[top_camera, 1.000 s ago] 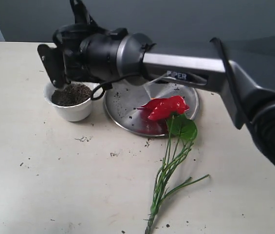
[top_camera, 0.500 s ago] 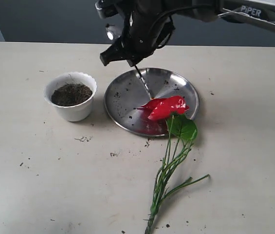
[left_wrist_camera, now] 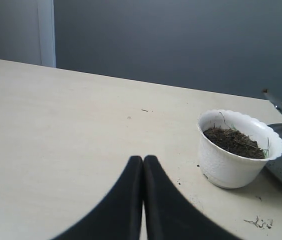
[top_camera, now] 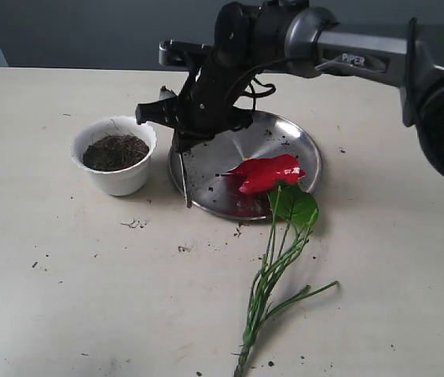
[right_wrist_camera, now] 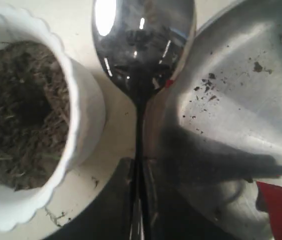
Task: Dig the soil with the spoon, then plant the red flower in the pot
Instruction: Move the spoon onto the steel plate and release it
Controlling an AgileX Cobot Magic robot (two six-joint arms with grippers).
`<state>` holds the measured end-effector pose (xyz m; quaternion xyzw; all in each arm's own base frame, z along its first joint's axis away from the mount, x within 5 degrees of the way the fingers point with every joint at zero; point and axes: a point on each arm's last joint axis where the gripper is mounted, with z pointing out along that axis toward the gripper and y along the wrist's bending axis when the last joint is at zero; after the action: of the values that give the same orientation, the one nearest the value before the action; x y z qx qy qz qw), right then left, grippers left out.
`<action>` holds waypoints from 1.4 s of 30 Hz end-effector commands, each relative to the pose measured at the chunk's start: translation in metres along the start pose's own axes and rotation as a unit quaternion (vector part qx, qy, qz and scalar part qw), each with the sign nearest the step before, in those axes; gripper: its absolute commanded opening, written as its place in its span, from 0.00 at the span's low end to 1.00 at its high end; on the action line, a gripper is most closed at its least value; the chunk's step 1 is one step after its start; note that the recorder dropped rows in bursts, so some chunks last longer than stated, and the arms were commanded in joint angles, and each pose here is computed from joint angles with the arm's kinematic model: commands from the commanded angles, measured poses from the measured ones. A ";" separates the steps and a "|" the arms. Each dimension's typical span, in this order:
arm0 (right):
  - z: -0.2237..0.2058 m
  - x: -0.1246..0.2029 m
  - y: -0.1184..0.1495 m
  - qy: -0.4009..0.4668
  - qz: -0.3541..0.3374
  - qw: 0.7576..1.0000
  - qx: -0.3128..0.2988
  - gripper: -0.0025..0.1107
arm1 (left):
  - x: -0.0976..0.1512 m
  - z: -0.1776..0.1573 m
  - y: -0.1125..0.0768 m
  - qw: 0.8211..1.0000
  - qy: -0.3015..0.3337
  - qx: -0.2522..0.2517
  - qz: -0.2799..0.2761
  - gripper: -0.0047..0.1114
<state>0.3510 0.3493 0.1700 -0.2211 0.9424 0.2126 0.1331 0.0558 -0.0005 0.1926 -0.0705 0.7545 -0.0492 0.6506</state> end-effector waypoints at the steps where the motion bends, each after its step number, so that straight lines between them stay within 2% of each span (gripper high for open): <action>1: 0.019 -0.003 -0.009 -0.022 0.055 0.998 0.000 0.02 | 0.001 0.000 0.000 1.000 0.000 0.001 0.000 0.04; 10: 0.027 -0.005 -0.022 -0.034 0.103 0.994 0.024 0.02 | 0.001 0.000 0.000 1.000 0.000 0.001 0.000 0.04; 22: 0.012 -0.009 -0.070 0.011 0.170 0.985 0.035 0.02 | 0.001 0.000 0.000 1.000 0.000 0.001 0.000 0.04; 37: 0.018 -0.006 -0.073 0.025 0.173 0.984 0.037 0.02 | 0.001 0.000 0.000 1.000 0.000 0.001 0.000 0.04; 40: 0.018 -0.005 -0.073 0.032 0.177 0.983 0.035 0.08 | 0.001 0.000 0.000 1.000 0.000 0.001 0.000 0.04; 41: 0.018 -0.004 -0.074 0.035 0.180 0.983 0.034 0.20 | 0.001 0.000 0.000 1.000 0.000 0.001 0.000 0.04; 42: 0.018 -0.004 -0.074 0.035 0.180 0.983 0.034 0.26 | 0.001 0.000 0.000 1.000 0.000 0.001 0.000 0.04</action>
<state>0.3903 0.3024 0.1318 -0.0495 0.9770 0.1952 0.0697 0.0558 -0.0005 0.1926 -0.0705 0.7545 -0.0492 0.6506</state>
